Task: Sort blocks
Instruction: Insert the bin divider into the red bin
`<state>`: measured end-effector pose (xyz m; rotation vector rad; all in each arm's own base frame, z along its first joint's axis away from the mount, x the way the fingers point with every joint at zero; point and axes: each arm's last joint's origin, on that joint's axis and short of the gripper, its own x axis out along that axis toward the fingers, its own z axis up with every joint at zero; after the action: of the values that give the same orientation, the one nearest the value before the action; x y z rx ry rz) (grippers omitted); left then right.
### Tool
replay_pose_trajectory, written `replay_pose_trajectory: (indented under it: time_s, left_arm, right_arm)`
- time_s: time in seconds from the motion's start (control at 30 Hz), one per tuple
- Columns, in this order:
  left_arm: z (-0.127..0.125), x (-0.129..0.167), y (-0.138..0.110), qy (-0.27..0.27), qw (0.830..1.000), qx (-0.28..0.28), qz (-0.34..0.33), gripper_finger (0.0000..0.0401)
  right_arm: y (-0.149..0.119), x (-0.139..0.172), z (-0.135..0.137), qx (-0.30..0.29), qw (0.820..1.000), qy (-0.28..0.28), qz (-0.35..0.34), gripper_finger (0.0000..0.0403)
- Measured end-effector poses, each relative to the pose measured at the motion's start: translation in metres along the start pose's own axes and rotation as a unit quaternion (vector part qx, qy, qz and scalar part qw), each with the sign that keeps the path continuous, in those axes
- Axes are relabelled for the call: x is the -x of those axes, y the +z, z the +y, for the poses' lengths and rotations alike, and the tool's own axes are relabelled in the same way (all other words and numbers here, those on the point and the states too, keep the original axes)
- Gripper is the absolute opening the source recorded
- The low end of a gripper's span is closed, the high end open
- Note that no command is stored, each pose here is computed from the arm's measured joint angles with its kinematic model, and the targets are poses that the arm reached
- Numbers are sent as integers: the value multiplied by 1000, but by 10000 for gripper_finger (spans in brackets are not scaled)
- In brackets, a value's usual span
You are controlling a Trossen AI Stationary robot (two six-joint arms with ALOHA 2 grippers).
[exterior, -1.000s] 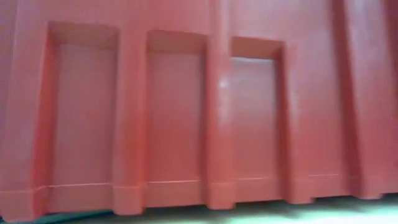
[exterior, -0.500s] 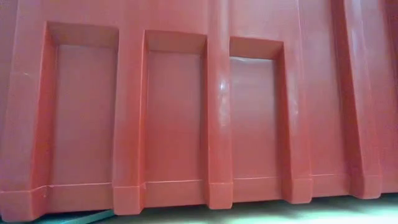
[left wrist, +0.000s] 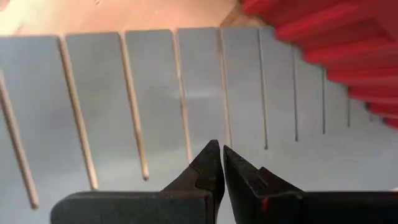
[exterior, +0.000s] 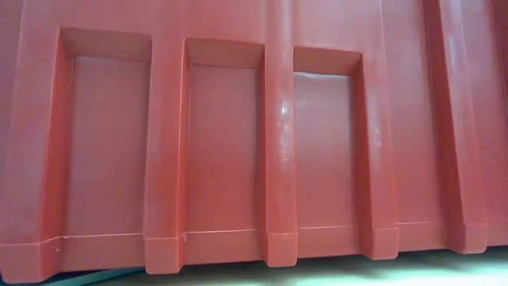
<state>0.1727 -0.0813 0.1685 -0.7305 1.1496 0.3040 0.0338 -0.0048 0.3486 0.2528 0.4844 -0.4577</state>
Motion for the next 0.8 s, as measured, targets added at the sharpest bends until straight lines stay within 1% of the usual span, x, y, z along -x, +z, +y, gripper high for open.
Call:
replay_pose_trajectory:
  time_s: [0.07,0.17,0.27,0.3,0.43,0.67,0.73,0.8]
  left_arm:
    - [-6,-1,2,-29,1000,-3,5,0]
    - [-14,-8,-2,-65,997,-13,39,0]
    - [-28,-14,-6,-113,992,-29,37,0]
    - [-31,-17,-8,-122,991,-35,38,0]
    - [-41,-32,-15,-126,990,-48,49,0]
    - [-49,-58,-26,-80,989,-98,78,0]
    - [-49,-64,-28,-77,986,-111,99,0]
    - [-46,-70,-31,-68,982,-111,138,0]
  right_arm:
    - [0,0,0,0,1000,-4,-3,0]
    - [0,0,0,0,1000,-4,-4,0]
    - [0,0,0,0,1000,-4,-4,0]
    - [0,0,0,0,1000,-4,-4,0]
    - [0,0,0,2,1000,-5,-4,0]
    - [1,0,-1,3,1000,-13,-11,0]
    - [1,0,-1,1,1000,-14,-12,0]
    - [1,0,-1,0,1000,-14,-12,0]
